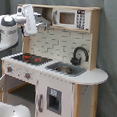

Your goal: Play with the kitchen

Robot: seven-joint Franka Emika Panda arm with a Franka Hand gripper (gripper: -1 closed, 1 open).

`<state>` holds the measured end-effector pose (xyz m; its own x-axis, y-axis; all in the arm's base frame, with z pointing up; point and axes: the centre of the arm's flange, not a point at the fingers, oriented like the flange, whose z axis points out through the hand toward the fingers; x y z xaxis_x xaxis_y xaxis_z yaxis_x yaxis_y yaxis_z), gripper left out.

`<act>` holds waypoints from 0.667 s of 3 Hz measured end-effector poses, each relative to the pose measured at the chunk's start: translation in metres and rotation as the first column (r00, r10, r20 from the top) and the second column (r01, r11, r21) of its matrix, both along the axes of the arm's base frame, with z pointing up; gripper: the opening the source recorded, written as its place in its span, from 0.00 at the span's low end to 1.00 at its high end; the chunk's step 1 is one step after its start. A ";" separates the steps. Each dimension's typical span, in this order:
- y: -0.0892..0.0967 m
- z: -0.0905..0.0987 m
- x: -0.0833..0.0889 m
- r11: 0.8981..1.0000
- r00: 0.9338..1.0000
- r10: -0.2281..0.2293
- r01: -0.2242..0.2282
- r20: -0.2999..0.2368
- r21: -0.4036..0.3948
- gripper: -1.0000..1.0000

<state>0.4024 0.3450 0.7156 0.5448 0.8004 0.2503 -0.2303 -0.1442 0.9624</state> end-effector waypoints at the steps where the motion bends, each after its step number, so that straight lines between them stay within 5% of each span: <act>1: 0.026 -0.024 -0.008 0.996 0.999 -0.040 0.038 -0.026 -0.085 1.00; 2: 0.057 -0.048 -0.028 0.988 0.997 -0.067 0.063 -0.024 -0.141 1.00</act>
